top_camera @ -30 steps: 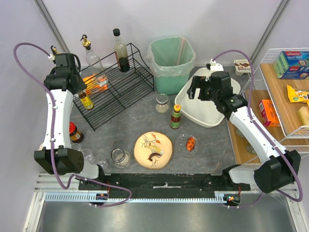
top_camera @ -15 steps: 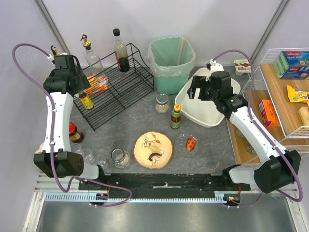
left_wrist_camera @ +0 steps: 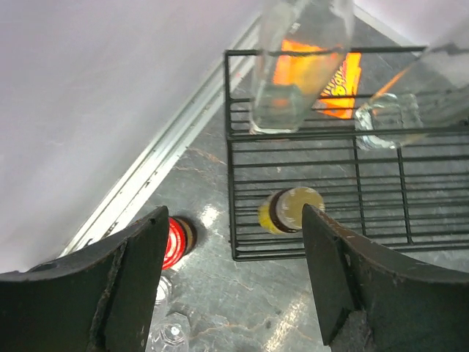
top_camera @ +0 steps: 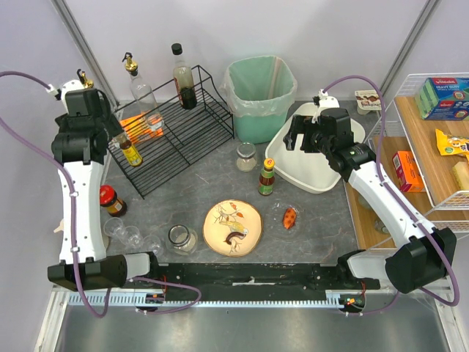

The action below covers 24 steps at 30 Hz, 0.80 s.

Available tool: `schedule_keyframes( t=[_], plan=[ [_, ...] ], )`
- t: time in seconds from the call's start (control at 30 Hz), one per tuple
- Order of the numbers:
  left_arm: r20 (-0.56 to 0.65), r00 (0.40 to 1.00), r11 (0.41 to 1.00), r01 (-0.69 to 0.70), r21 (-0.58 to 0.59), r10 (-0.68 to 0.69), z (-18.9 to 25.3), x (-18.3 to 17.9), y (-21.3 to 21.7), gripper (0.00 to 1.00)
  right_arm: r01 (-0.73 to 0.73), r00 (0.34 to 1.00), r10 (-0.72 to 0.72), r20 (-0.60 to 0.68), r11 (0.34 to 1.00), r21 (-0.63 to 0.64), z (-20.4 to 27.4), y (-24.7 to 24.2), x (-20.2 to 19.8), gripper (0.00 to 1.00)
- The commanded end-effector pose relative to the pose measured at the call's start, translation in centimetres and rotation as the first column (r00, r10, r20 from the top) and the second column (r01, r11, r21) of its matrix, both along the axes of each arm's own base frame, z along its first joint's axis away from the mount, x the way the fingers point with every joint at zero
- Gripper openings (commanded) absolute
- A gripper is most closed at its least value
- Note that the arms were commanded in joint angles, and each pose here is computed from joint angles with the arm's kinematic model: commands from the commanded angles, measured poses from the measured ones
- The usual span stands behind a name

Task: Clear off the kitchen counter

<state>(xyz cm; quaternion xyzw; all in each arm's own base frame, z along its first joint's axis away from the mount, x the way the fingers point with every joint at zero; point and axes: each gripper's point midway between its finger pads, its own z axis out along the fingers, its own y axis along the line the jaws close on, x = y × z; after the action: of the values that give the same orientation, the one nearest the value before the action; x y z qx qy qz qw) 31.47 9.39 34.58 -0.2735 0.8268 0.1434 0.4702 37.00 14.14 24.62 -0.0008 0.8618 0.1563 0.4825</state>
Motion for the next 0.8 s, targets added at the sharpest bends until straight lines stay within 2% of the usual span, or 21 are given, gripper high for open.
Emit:
schedule_keyframes(
  t=[0.0,0.2,0.43,0.63,0.77],
  plan=[
    [0.067,0.988,0.990,-0.142,0.005,0.142,1.8,-1.4,2.8,0.79,-0.005,1.000,0.004,0.031,0.999,0.037,1.4,0.3,0.3,0.98],
    [0.058,0.963,0.959,-0.256,-0.123,0.265,0.0,-1.7,5.7,0.80,-0.033,0.999,0.033,0.007,0.997,0.068,1.0,1.1,0.0,0.98],
    [-0.016,0.896,0.866,-0.435,-0.246,0.445,-6.6,-4.8,8.9,0.81,-0.052,0.999,0.052,-0.004,0.995,0.081,0.8,1.5,-0.3,0.98],
    [-0.056,0.844,0.805,-0.526,-0.273,0.533,-10.2,-6.6,9.4,0.81,-0.067,0.997,0.070,-0.033,0.992,0.106,0.2,2.1,-0.2,0.98],
    [-0.157,0.800,0.751,-0.598,-0.278,0.579,-13.5,-7.6,9.3,0.81,-0.067,0.996,0.072,-0.043,0.992,0.106,-0.1,2.2,-0.2,0.98]
  ],
)
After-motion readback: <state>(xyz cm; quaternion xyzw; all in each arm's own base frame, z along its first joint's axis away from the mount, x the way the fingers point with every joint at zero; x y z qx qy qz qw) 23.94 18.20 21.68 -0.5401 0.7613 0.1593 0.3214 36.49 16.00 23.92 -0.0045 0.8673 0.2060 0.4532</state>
